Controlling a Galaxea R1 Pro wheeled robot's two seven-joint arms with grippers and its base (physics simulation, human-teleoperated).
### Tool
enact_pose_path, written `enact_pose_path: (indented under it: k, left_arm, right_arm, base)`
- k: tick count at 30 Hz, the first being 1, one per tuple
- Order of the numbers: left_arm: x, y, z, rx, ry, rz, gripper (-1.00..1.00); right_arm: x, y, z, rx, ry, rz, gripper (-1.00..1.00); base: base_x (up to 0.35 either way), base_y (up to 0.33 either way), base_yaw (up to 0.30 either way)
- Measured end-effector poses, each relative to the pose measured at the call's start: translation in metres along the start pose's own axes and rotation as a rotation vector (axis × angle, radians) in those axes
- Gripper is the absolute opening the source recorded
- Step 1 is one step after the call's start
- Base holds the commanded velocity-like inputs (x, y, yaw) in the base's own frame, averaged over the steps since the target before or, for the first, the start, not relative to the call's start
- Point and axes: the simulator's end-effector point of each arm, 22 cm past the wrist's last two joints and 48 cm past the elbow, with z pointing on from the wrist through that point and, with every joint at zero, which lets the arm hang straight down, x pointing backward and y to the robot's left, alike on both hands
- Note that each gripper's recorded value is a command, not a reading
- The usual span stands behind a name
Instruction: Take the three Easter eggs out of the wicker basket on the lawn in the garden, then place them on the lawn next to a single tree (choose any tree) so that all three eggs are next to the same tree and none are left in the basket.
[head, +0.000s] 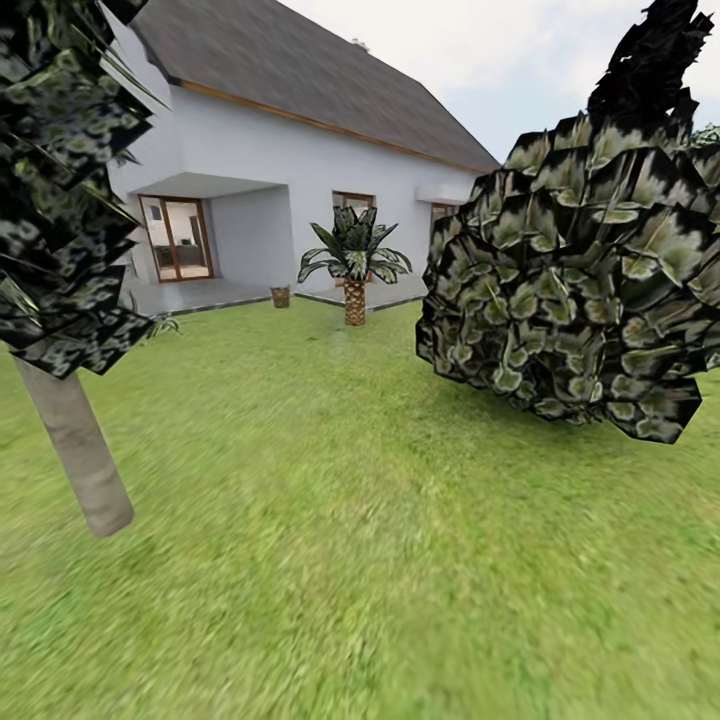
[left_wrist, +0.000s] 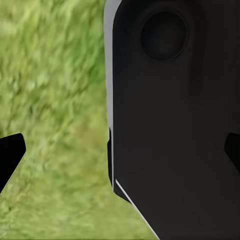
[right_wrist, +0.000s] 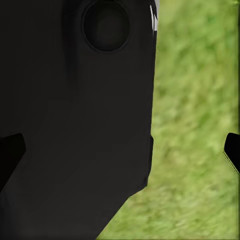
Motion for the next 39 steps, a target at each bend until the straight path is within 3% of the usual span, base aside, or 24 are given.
enact_pose_path:
  k: [10,39]
  left_arm:
    - [0.0,0.0,0.0,0.0,0.0,-0.001,1.0]
    - [0.0,0.0,0.0,0.0,0.0,0.0,1.0]
  right_arm:
    - [0.0003,0.0,0.0,0.0,0.001,0.0,1.0]
    - [0.0002,-0.0003,0.0,0.001,0.001,0.002,1.0]
  base:
    - [0.333,0.0,0.009]
    - [0.333,0.0,0.123]
